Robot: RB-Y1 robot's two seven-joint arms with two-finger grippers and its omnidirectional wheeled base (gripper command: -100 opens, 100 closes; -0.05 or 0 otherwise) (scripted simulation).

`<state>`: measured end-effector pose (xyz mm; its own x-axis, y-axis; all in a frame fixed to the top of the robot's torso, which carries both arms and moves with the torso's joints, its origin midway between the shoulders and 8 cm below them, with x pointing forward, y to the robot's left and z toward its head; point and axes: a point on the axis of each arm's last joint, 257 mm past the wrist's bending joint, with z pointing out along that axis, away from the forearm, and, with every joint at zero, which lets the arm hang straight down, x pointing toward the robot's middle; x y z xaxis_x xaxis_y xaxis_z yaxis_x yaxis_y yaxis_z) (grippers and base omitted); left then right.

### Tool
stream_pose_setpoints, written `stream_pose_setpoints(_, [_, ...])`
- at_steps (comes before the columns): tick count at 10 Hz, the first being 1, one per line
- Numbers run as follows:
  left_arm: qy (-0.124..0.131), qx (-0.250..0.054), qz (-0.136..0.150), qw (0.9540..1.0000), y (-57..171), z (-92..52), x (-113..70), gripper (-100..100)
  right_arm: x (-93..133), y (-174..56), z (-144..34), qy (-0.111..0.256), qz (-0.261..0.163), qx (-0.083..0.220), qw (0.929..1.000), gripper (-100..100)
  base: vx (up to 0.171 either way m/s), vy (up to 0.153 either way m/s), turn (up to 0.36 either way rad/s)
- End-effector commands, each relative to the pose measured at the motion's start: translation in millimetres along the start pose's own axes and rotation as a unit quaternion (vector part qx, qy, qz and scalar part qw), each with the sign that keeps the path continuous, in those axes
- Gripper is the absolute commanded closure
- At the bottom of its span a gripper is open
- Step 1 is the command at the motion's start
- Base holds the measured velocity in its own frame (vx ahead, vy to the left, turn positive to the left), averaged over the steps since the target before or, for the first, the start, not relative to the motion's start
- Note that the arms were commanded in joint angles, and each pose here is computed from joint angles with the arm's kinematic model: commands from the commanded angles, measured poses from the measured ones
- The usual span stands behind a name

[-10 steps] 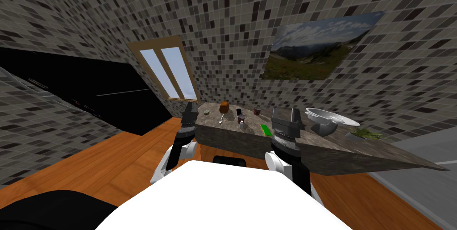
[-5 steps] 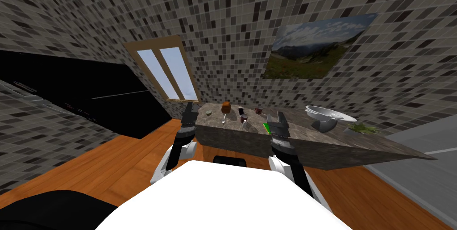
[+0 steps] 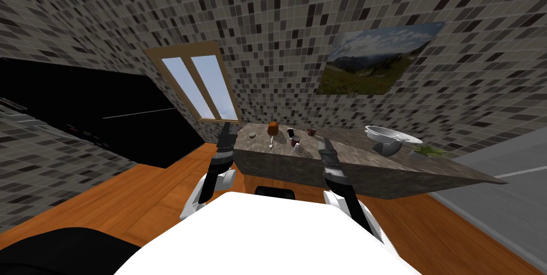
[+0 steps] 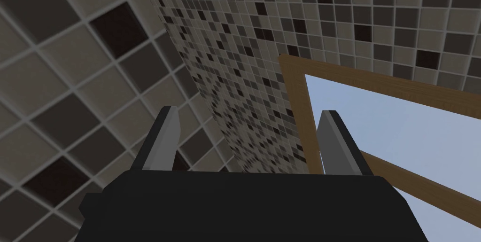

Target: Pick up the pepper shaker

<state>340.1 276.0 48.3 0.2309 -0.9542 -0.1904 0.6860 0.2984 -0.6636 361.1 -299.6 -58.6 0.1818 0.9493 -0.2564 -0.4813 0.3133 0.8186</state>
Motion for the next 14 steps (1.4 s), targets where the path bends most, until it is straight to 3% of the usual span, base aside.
stream_pose_setpoints(1, [0.0, 0.0, 0.0, 1.0, 0, 0.0, 0.0, 0, 1, -25, -5.1, 0.009, -0.03, 0.031, 0.999, -100, -0.002, 0.093, -0.028])
stream_pose_setpoints(3, [0.0, 0.0, 0.0, 1.0, 0, 0.0, 0.0, 0, -2, -60, -16.8, 0.026, -0.083, 0.077, 0.9933, -100, -0.005, 0.151, -0.055])
stream_pose_setpoints(6, [0.0, 0.0, 0.0, 1.0, 0, 0.0, 0.0, 0, -4, -85, -27.3, 0.036, -0.109, 0.107, 0.9876, -100, -0.015, 0.11, -0.022])
stream_pose_setpoints(7, [0.0, 0.0, 0.0, 1.0, 0, 0.0, 0.0, 0, -7, -105, -36.2, 0.046, -0.136, 0.132, 0.9808, -100, 0.001, 0.092, -0.024])
stream_pose_setpoints(10, [0.0, 0.0, 0.0, 1.0, 0, 0.0, 0.0, 0, -21, -162, -65.3, 0.078, -0.217, 0.201, 0.952, -100, -0.012, 0.153, -0.039])
stream_pose_setpoints(14, [0.0, 0.0, 0.0, 1.0, 0, 0.0, 0.0, 0, -47, -224, -103.3, 0.126, -0.318, 0.274, 0.8989, -100, -0.002, 0.172, -0.019])
